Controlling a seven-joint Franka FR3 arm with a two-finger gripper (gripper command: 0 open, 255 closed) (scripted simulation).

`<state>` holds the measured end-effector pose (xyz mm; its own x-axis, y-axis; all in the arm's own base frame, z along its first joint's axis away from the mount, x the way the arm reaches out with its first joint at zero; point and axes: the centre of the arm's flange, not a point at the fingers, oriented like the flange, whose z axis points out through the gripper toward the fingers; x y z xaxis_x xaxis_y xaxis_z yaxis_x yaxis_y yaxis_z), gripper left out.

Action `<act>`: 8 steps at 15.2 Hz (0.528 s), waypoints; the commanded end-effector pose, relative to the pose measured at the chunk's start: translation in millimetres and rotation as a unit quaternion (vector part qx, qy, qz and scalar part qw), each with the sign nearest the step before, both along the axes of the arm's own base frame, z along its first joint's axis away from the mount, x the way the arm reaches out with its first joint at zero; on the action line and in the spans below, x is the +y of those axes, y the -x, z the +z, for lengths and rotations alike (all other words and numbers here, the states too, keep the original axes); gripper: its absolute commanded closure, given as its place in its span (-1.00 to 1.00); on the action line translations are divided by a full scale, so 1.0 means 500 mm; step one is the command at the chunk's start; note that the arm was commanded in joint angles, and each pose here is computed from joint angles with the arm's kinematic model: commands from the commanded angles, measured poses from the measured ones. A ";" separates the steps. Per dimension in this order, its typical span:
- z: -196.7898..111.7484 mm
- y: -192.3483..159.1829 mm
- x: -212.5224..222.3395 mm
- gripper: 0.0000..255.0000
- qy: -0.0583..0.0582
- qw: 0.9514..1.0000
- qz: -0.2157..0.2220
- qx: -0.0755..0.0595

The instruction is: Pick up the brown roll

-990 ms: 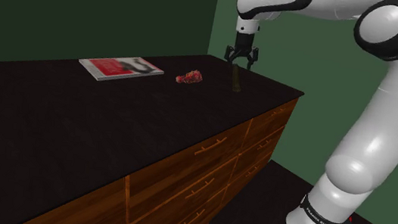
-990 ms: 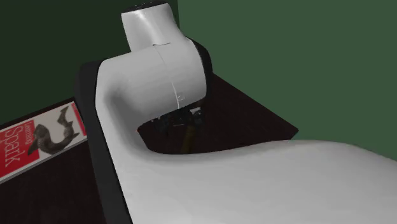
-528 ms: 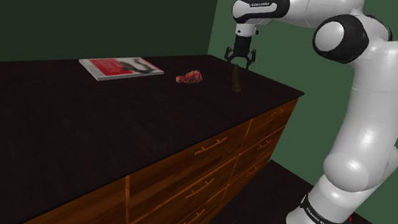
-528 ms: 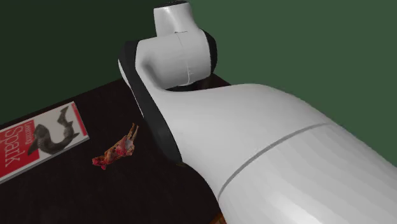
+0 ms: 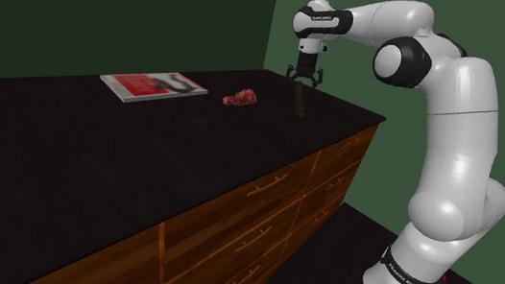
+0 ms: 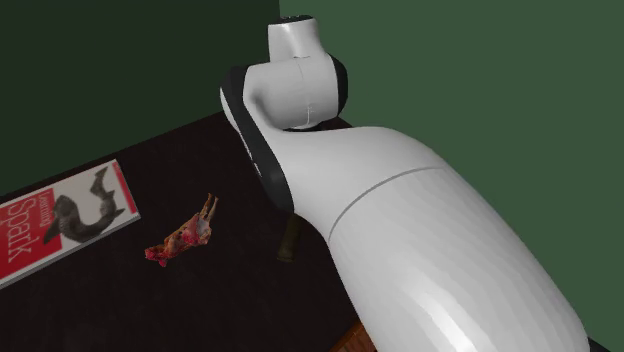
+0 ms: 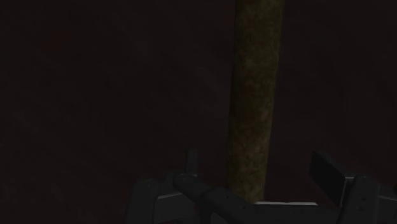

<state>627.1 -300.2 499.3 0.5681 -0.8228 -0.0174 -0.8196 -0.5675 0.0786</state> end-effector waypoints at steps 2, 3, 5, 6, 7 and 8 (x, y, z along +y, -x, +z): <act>-0.030 0.000 -0.003 -1.00 0.000 1.000 -0.001 0.000; -0.041 0.000 -0.003 -1.00 0.000 1.000 -0.001 0.000; -0.047 0.000 -0.003 -1.00 0.000 1.000 -0.001 0.000; -0.047 0.001 -0.001 1.00 0.000 1.000 -0.001 0.000; -0.048 0.001 -0.001 1.00 0.000 1.000 -0.001 0.000; -0.047 0.001 -0.001 1.00 0.000 1.000 -0.001 0.000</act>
<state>626.8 -300.9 476.6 0.5671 -0.8235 -0.0158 -0.8205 -0.5665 0.0773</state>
